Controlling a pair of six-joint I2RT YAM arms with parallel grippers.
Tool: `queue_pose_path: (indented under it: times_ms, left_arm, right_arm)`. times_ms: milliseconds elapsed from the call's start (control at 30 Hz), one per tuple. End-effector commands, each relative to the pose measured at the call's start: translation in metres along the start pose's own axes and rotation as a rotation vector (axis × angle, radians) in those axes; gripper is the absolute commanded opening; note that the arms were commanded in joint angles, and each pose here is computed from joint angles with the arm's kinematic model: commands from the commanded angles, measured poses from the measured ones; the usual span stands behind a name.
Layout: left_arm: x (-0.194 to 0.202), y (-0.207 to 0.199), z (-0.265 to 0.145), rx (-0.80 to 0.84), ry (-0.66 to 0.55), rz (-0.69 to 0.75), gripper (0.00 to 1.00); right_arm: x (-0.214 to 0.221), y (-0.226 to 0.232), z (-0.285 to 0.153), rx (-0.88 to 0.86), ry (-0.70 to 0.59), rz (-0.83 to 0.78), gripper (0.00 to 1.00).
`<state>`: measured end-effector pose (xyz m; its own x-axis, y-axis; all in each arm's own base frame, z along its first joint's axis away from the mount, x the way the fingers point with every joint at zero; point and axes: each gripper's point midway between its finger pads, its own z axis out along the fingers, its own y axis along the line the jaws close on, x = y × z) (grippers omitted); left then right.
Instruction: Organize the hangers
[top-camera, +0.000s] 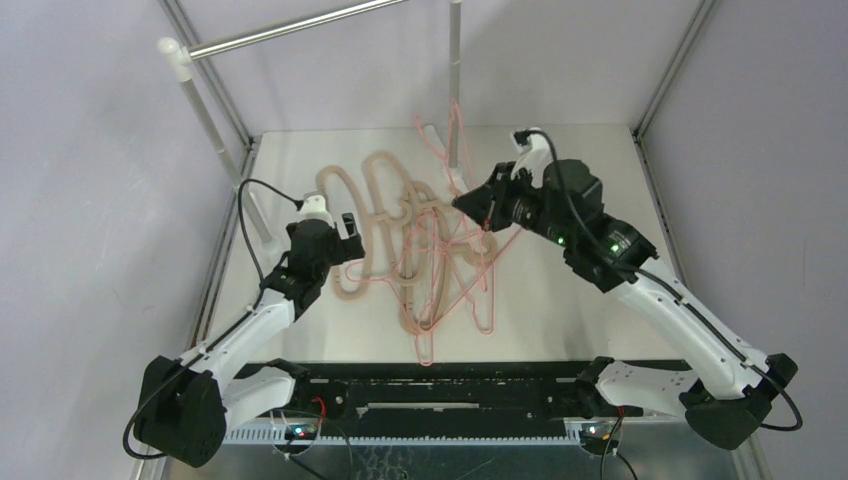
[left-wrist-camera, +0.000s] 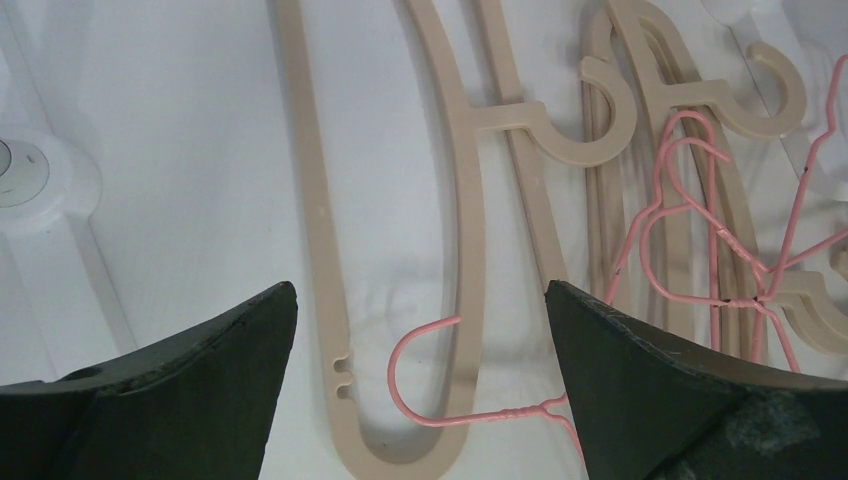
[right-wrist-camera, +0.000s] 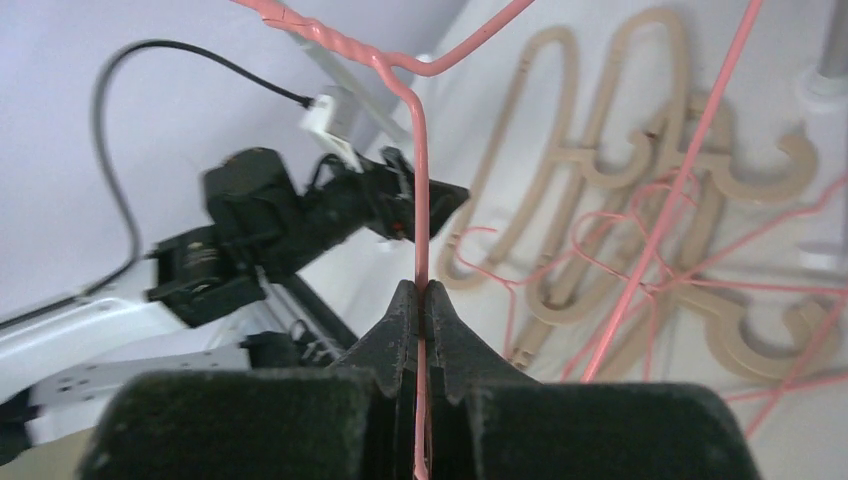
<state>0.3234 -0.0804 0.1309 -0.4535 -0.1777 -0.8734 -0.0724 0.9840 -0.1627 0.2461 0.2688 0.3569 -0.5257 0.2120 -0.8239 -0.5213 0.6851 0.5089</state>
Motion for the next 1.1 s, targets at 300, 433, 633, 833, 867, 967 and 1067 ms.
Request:
queue_pose_path:
  times_ms: [300,433,633,833,867,967,1067]
  left_arm:
    - [-0.012,-0.003,-0.003,0.007,-0.045,-0.027,0.99]
    - [-0.014,-0.002,-0.005,0.005,-0.050,-0.025,0.99]
    - [-0.012,0.000,-0.003,-0.007,-0.044,-0.013,0.99]
    - [-0.011,0.000,-0.002,-0.007,-0.042,-0.007,0.99]
    - [-0.012,0.000,-0.002,-0.005,-0.043,-0.008,0.99]
    - [-0.013,-0.001,-0.004,0.000,-0.047,-0.012,0.99]
    - [-0.012,-0.002,-0.004,0.009,-0.046,-0.014,0.99]
  right_arm:
    - [-0.095,0.059,0.017,-0.517,0.000,0.206,0.00]
    - [-0.130,0.055,0.036,-0.551,-0.062,0.190,0.00]
    - [-0.164,0.046,0.068,-0.617,-0.117,0.205,0.00]
    - [-0.181,0.022,0.105,-0.613,-0.136,0.262,0.00]
    - [-0.184,0.021,0.110,-0.625,-0.139,0.269,0.00]
    - [-0.191,0.012,0.129,-0.643,-0.152,0.291,0.00]
    - [-0.200,0.006,0.144,-0.664,-0.180,0.307,0.00]
